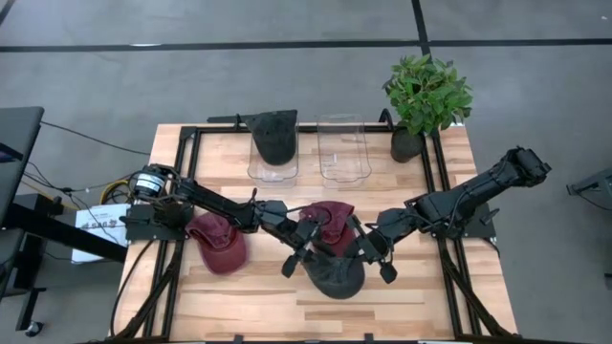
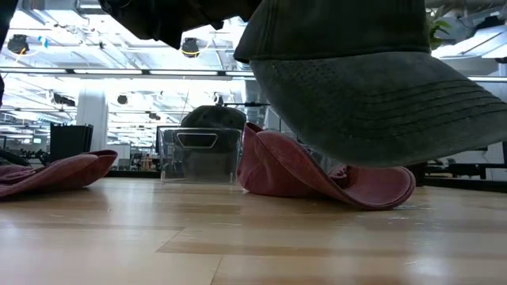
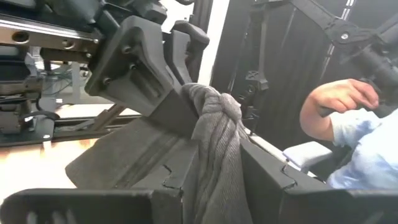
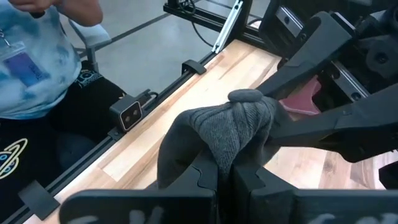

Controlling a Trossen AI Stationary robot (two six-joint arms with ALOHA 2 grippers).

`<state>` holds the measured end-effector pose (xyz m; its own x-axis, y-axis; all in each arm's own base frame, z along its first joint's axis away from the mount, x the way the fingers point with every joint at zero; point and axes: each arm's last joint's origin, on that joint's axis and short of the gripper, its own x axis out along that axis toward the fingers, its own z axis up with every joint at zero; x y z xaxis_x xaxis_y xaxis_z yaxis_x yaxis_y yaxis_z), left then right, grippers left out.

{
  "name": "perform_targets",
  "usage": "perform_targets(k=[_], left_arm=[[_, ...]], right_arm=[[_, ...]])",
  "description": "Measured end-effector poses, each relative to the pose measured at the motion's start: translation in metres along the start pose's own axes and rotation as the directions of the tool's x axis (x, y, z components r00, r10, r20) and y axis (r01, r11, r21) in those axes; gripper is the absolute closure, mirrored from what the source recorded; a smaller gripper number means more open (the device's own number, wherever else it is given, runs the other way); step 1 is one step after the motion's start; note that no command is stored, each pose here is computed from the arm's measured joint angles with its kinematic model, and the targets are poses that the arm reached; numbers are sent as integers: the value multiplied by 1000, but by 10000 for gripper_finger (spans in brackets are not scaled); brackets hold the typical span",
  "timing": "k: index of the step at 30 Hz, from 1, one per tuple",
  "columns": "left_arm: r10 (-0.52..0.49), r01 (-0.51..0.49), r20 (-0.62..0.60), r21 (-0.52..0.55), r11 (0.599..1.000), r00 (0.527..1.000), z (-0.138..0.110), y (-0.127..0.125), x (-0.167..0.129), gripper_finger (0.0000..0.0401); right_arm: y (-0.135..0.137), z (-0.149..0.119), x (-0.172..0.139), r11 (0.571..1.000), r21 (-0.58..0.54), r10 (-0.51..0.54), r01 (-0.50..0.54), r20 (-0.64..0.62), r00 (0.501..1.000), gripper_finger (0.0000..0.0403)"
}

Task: Pick & Place hat
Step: Put the black cap into the left transparent bin

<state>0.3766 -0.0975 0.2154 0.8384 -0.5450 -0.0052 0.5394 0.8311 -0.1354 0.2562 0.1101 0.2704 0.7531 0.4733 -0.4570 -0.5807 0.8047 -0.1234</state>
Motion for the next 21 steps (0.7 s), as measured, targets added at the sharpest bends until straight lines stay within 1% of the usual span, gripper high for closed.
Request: perform_targets(k=[2,4,5,7,8,12,15,18,21], left_arm=[[3,-3,1,-1,1000,1000,0,0,0,297],[1,-1,0,0,1000,1000,0,-1,0,314],[-1,1,0,2,1000,1000,0,-2,1,330],[-17,17,-2,6,1000,1000,0,-3,1,374],[-27,27,-3,6,1000,1000,0,-3,1,385],[-62,63,-8,21,998,998,-1,-5,1,391],[-72,72,-9,24,997,997,-1,-7,2,394],[-88,88,-12,24,996,996,-1,-8,2,394],[-90,90,-12,24,996,996,-1,-8,2,394]], right_arm=[[0,0,0,1000,0,0,0,0,1000,403],[0,0,0,1000,0,0,0,0,1000,403],[0,0,0,1000,0,0,0,0,1000,403],[0,0,0,1000,0,0,0,0,1000,403],[0,0,0,1000,0,0,0,0,1000,403],[0,0,0,1000,0,3,-3,0,1000,402],[2,0,0,1000,11,10,-10,1,1000,394],[2,1,0,998,65,5,-5,2,1000,375],[2,0,0,993,113,-17,17,-3,1000,345]])
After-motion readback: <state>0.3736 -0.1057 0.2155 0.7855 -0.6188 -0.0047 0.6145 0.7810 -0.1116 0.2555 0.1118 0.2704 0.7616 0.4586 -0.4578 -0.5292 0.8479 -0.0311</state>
